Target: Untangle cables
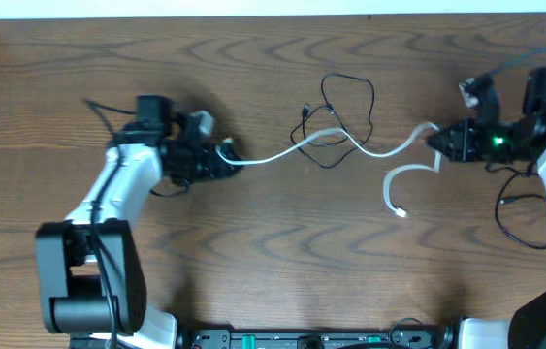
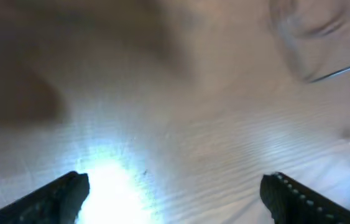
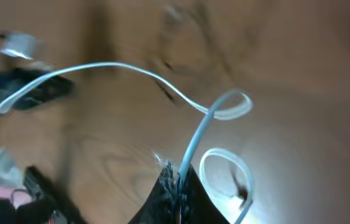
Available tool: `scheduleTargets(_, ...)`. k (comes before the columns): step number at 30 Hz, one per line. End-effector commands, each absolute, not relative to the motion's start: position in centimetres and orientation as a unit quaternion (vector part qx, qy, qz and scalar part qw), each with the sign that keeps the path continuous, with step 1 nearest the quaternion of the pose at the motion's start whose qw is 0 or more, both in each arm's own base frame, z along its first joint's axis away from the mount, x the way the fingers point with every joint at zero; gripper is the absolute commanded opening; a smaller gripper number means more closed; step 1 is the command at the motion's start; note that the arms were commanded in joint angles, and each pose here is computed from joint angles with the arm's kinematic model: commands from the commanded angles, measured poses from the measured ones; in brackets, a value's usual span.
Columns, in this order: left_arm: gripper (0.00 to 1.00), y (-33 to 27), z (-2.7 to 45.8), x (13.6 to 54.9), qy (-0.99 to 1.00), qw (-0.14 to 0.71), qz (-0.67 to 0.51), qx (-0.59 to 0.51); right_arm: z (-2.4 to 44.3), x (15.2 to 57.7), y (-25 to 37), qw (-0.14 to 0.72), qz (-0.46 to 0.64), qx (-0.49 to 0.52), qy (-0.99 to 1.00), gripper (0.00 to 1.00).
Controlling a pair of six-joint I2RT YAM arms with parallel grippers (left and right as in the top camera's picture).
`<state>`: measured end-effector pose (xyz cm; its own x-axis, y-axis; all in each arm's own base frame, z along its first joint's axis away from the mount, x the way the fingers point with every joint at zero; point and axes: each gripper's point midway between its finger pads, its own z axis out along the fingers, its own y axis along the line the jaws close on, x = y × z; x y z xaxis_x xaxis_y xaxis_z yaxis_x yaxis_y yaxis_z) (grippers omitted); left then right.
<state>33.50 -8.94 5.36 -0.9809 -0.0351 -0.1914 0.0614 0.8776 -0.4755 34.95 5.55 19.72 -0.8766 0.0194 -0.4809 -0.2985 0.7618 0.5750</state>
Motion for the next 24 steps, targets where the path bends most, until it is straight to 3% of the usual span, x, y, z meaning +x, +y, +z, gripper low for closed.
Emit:
scheduleTargets(1, 0.93, -7.4, 3.8, 32.6, 0.988, 0.084, -0.126, 0.032, 23.7, 35.7, 8.3, 0.311, 0.416, -0.165, 0.839, 0.01)
scheduleTargets(7, 0.93, -11.4, 3.8, 30.2, 0.984, 0.049, -0.144, 0.088, 26.3, 40.0, 7.2, 0.391, 0.393, -0.144, 0.82, 0.01)
scheduleTargets(12, 0.93, -16.4, 5.2, 28.4, 0.949, 0.046, -0.248, 0.191, 23.7, 43.2, 2.2, 0.385, 0.275, 0.029, 0.881, 0.01)
scheduleTargets(20, 0.93, -17.7, 8.4, 28.4, 0.922, 0.1, -0.269, 0.258, 17.8, 39.5, -4.1, 0.283, 0.081, 0.161, 0.942, 0.01)
scheduleTargets(24, 0.93, -16.9, 10.2, 29.3, 0.927, 0.143, -0.239, 0.253, 17.4, 39.0, -4.7, 0.272, 0.059, 0.166, 0.946, 0.01)
